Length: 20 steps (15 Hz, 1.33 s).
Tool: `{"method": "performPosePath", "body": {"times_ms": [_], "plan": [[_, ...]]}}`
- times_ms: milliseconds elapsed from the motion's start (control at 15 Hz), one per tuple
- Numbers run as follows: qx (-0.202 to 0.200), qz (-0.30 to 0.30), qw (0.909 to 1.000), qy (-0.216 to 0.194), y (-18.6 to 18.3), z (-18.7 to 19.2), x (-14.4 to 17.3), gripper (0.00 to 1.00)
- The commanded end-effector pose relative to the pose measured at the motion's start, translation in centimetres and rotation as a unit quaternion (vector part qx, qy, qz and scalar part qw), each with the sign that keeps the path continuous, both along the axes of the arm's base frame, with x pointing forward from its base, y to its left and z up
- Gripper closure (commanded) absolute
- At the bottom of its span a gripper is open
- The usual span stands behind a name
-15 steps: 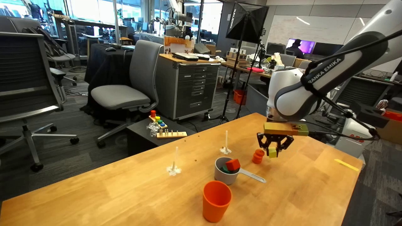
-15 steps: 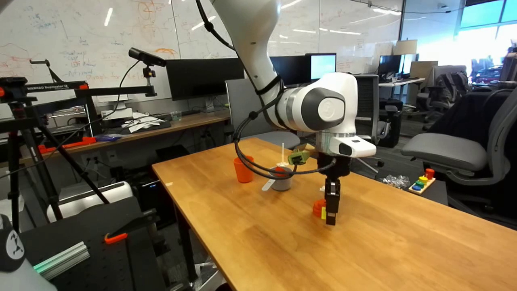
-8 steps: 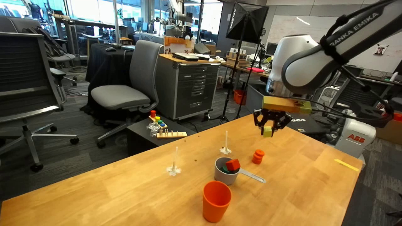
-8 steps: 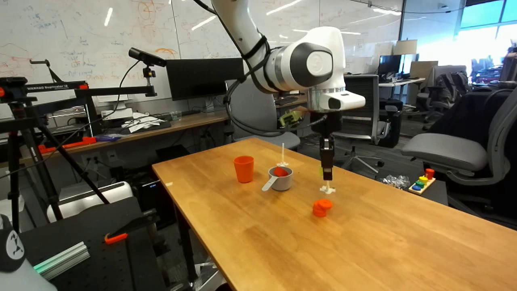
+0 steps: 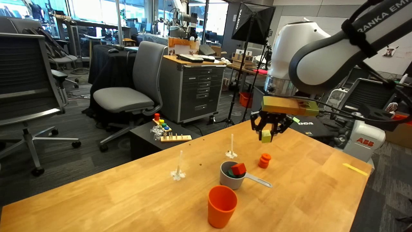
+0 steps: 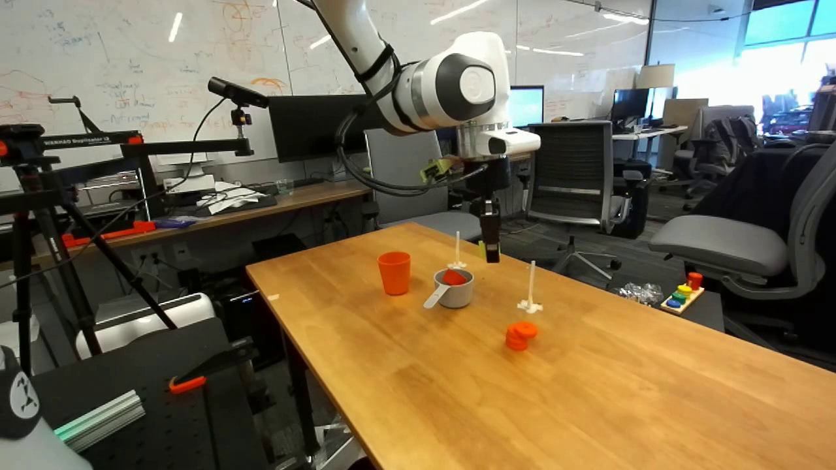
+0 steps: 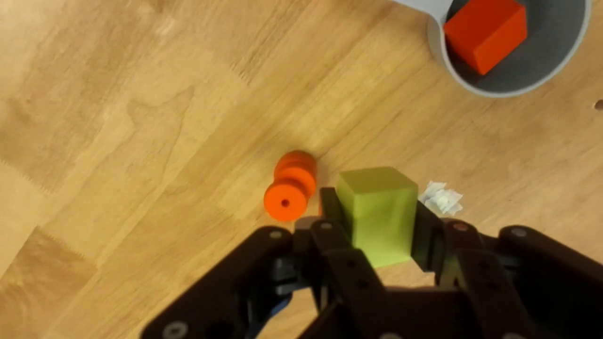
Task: Remove the orange cup from the grey cup, then put the green, yellow, and orange blocks inside the grey cup
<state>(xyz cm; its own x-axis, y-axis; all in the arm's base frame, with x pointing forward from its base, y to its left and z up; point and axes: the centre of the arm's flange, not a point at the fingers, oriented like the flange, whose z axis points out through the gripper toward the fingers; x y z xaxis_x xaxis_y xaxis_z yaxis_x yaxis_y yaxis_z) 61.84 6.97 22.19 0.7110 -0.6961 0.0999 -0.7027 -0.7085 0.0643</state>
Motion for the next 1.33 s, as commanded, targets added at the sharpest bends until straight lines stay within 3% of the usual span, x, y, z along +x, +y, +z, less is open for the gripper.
{"method": "performPosePath", "body": {"times_ms": [0, 533, 1267], "plan": [[-0.016, 0.023, 0.9994, 0.018, 3.9, -1.9, 1.6, 0.89], [-0.059, 0.059, 0.9955, 0.045, 10.1, -4.0, 5.5, 0.89], [-0.078, 0.067, 0.9914, 0.08, 12.9, -7.2, 8.0, 0.9]]}}
